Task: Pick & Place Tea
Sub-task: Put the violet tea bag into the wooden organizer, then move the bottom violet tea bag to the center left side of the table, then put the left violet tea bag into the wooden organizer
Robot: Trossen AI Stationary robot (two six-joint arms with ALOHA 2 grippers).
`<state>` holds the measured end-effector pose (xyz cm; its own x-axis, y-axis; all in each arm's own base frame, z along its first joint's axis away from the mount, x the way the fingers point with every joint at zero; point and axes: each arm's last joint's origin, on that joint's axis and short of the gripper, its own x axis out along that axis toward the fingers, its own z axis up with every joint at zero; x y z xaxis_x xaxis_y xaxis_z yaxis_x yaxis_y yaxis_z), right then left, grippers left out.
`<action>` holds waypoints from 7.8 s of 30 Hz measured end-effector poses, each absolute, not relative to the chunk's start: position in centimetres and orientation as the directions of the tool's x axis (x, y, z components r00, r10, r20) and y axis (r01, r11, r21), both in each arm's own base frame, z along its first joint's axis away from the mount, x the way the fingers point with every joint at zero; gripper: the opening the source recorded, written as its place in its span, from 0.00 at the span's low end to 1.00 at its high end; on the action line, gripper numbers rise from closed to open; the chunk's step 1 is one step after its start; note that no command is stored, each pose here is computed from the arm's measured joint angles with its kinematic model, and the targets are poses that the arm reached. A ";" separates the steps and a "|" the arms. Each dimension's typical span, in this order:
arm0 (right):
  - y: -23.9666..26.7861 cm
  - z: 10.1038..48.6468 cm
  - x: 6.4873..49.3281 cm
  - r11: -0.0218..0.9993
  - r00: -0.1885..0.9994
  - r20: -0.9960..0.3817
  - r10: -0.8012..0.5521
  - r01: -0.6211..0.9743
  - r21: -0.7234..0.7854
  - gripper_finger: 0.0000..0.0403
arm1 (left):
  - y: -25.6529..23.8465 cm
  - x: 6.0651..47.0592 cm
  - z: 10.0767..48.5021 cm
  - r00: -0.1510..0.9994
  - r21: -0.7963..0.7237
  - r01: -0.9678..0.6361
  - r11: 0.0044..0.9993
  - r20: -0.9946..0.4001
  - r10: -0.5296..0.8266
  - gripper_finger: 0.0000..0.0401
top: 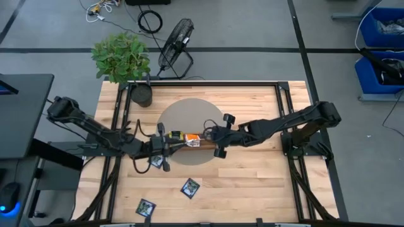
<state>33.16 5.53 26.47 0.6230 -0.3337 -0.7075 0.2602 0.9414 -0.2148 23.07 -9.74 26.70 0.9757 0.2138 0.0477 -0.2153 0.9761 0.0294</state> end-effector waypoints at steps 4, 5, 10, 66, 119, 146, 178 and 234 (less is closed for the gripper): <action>5.1 24.6 32.8 0.914 0.606 -0.691 -0.395 0.333 -0.231 0.00 | -10.5 22.6 26.6 0.973 0.036 -0.230 0.972 0.038 0.229 0.13; 5.0 24.2 32.8 0.912 0.612 -0.683 -0.399 0.341 -0.228 0.00 | -10.6 22.5 26.7 0.971 0.036 -0.237 0.971 0.039 0.236 0.13; 4.1 23.1 33.2 0.904 0.627 -0.663 -0.410 0.377 -0.202 0.00 | -11.1 22.3 26.7 0.973 0.035 -0.230 0.972 0.038 0.229 0.13; 0.8 22.8 33.8 0.884 0.597 -0.655 -0.463 0.361 -0.296 0.37 | -13.2 20.8 24.6 0.978 -0.024 -0.174 0.984 -0.120 0.170 0.13; 8.1 26.3 31.3 0.976 0.762 -0.619 -0.191 0.216 -0.035 0.37 | -24.5 13.9 13.9 0.294 -0.109 0.566 0.817 -0.899 -0.324 0.50; 8.1 26.2 31.3 0.976 0.758 -0.623 -0.191 0.212 -0.041 0.37 | -23.1 14.8 13.0 0.269 -0.014 0.395 0.919 -0.954 -0.130 0.02; 8.1 26.1 31.1 0.979 0.749 -0.637 -0.183 0.200 -0.045 0.37 | -22.0 16.0 15.2 0.261 0.180 0.264 0.947 -0.959 0.109 0.69; 8.5 26.6 31.6 0.991 0.793 -0.602 -0.095 0.134 0.019 0.37 | -20.0 17.1 17.9 0.262 0.303 0.228 0.925 -0.934 0.241 0.01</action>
<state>31.59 8.46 26.61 0.7927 -0.0955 -0.6021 0.1337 0.9908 0.0189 17.06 -19.97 17.91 0.2621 0.2414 -0.9344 0.2279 0.9253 0.3030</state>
